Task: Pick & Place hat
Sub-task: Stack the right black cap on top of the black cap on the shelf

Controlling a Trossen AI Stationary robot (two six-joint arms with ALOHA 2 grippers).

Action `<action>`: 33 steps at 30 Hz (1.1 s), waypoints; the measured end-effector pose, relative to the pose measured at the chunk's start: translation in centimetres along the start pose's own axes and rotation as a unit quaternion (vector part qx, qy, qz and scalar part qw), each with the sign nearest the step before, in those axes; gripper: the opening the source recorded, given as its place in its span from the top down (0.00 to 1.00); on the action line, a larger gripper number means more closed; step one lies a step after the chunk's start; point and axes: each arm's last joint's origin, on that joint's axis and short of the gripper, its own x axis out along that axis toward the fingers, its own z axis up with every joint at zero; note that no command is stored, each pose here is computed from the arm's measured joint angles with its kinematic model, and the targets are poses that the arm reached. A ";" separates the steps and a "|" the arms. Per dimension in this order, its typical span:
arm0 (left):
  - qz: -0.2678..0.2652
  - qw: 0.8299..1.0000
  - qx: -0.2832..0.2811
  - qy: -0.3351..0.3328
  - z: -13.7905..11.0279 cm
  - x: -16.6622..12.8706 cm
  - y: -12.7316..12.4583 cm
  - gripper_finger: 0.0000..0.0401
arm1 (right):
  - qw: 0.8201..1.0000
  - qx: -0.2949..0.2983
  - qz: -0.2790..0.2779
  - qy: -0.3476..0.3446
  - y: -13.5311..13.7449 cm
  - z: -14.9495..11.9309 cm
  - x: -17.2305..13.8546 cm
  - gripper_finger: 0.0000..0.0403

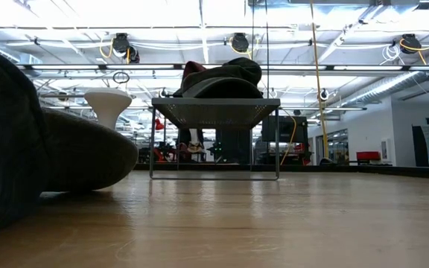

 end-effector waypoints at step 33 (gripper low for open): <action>-0.053 0.976 -0.074 0.198 3.4 -6.6 1.0 0.95 | 0.964 -0.144 -0.073 0.213 -0.9 -1.4 -2.6 0.58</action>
